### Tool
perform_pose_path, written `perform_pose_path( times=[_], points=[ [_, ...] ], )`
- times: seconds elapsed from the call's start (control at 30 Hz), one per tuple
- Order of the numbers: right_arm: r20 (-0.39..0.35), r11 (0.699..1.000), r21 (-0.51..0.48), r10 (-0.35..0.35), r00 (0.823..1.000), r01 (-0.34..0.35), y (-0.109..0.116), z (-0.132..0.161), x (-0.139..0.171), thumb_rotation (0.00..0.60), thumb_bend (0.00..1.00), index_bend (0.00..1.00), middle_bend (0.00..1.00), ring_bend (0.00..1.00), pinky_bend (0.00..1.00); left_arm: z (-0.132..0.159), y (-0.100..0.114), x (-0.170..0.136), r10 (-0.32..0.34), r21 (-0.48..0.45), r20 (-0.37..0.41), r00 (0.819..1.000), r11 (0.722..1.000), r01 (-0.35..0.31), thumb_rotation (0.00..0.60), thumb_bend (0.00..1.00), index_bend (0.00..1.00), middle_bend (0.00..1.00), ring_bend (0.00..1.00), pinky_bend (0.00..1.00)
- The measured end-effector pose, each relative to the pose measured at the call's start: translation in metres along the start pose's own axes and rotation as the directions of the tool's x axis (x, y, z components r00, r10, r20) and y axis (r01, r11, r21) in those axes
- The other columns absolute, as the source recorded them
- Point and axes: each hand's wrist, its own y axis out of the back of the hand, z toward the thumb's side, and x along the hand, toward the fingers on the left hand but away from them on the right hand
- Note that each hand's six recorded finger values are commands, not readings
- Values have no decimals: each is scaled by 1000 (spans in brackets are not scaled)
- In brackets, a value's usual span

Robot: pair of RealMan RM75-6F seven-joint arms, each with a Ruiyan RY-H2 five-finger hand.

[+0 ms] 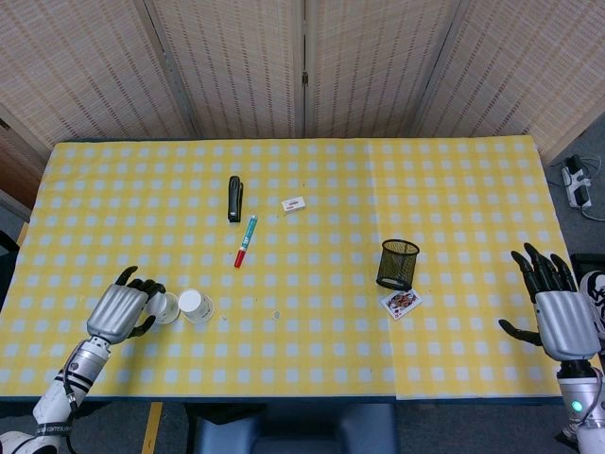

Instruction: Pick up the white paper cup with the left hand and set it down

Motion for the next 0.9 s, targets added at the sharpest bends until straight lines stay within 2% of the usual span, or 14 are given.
perform_pose_path(
  times=[0.4, 0.7, 0.9],
  points=[
    [5, 1000, -1, 1, 1000, -1, 0, -1, 0, 600, 59, 0, 0, 86, 0, 0, 0, 0, -3, 2, -9, 1000, 1000, 3, 600, 463, 125, 284, 272, 115],
    [7, 1000, -3, 7, 1000, -7, -1, -2, -3, 600, 58, 0, 0, 84, 0, -2, 10, -9, 17, -23, -25, 1000, 1000, -18, 600, 463, 103, 251, 246, 108],
    [22, 999, -22, 24, 999, -24, -4, -8, -5, 600, 58, 0, 0, 89, 0, -18, 30, -15, 95, -89, -92, 991, 991, -103, 600, 465, 106, 222, 222, 107]
  ],
)
